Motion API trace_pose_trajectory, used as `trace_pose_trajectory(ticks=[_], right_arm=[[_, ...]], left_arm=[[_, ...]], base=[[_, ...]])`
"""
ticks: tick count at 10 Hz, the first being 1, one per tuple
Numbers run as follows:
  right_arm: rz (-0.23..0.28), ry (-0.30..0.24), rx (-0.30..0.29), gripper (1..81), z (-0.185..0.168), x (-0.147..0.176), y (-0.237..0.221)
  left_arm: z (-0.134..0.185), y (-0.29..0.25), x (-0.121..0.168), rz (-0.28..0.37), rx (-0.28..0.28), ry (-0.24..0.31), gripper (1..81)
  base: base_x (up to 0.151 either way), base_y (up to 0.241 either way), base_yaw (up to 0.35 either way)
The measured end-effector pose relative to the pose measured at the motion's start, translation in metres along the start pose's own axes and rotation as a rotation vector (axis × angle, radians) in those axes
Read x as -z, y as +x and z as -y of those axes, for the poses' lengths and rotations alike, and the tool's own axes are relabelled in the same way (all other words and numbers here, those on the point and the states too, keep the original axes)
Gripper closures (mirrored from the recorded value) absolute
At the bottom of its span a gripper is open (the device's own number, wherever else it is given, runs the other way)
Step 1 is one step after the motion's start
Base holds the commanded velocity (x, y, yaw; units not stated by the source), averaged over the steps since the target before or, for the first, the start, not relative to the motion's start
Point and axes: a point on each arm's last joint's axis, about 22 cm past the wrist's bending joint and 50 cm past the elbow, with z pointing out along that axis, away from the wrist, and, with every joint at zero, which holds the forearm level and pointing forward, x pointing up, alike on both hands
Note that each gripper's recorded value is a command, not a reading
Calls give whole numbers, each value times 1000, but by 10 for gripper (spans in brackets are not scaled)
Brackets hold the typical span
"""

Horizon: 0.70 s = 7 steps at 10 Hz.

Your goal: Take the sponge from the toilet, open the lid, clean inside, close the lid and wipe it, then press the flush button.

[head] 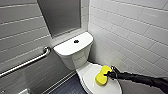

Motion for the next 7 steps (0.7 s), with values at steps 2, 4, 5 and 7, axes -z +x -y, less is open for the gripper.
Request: trace_pose_trajectory(ticks=[2,4,5,7], right_arm=[[-31,-22,-22,811,-6,2,19],[-69,-28,-46,811,6,-8,45],[-99,-40,-61,811,7,-10,63],[-101,-59,-95,811,3,-31,57]], left_arm=[[0,-3,-1,5,3,-1,10],[-3,-3,-2,4,4,-5,10],[-3,-5,-3,7,6,-6,10],[2,-7,-3,9,14,2,10]], base=[[0,0,0],[0,0,0],[0,0,0],[0,0,0]])
